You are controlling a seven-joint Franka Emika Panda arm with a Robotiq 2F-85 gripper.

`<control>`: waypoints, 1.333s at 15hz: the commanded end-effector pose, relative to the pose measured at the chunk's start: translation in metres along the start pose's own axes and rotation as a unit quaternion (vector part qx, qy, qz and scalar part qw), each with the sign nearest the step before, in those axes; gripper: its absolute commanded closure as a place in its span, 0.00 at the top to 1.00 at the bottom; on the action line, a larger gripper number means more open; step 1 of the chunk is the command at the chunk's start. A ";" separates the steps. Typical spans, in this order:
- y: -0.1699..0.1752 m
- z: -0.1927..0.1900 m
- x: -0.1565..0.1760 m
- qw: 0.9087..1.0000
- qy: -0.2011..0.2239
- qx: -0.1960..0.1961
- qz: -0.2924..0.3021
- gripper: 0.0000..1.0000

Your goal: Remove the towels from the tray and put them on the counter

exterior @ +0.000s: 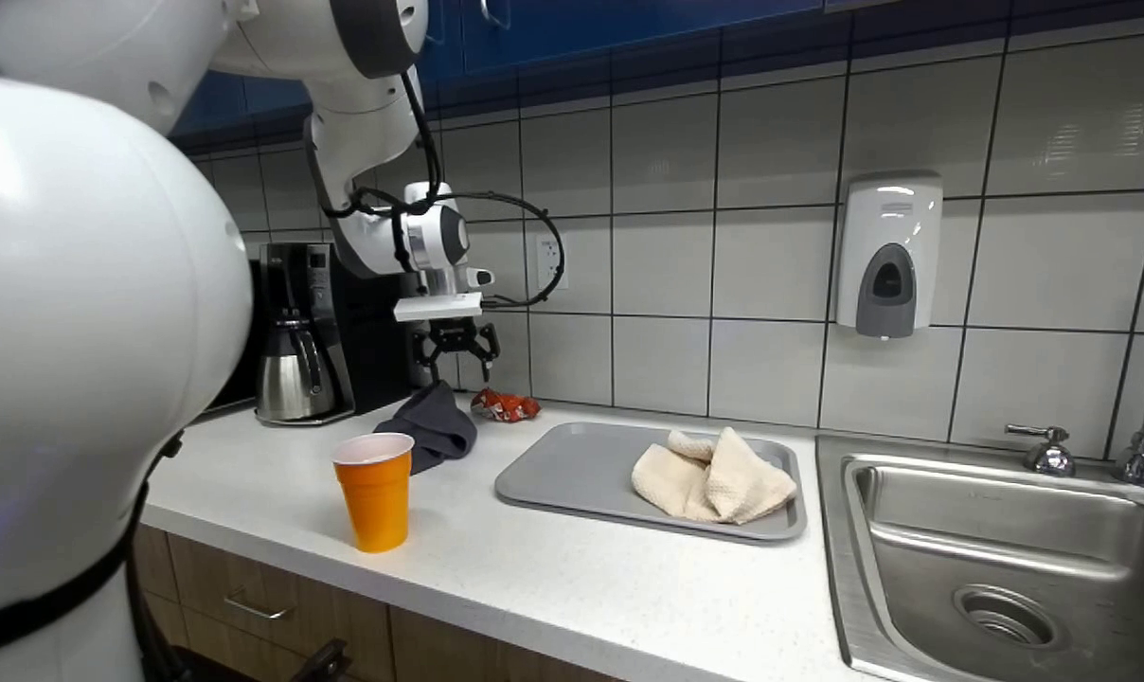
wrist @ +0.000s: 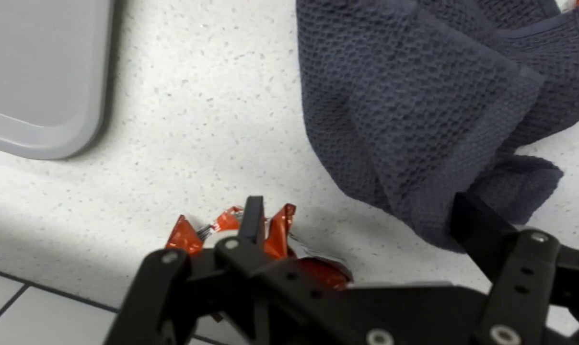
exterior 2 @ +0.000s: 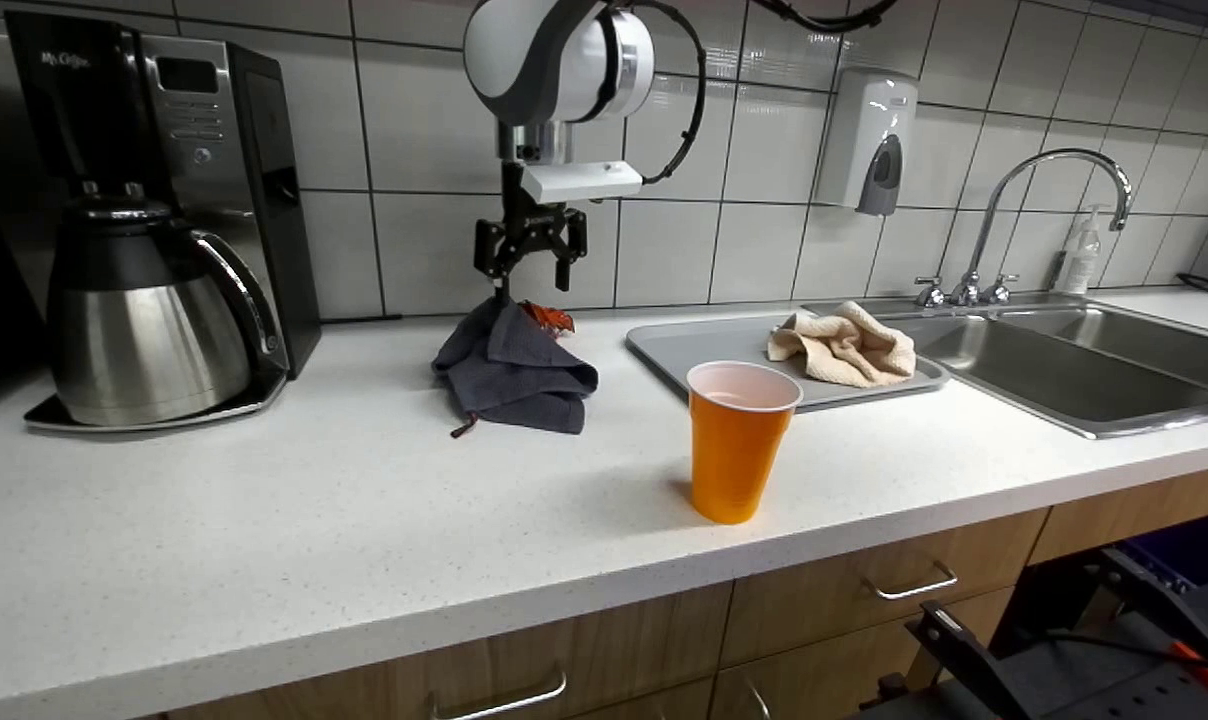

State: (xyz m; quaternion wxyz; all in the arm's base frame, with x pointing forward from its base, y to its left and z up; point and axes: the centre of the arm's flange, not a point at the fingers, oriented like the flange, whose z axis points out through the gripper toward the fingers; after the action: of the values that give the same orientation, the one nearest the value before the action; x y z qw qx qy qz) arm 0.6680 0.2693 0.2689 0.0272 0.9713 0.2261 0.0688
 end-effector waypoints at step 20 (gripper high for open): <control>0.199 -0.010 -0.072 0.973 -0.024 -0.020 0.229 1.00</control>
State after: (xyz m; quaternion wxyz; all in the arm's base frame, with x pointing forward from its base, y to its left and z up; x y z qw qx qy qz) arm 0.7089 0.0765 0.2763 0.0359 0.9968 0.0335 0.0633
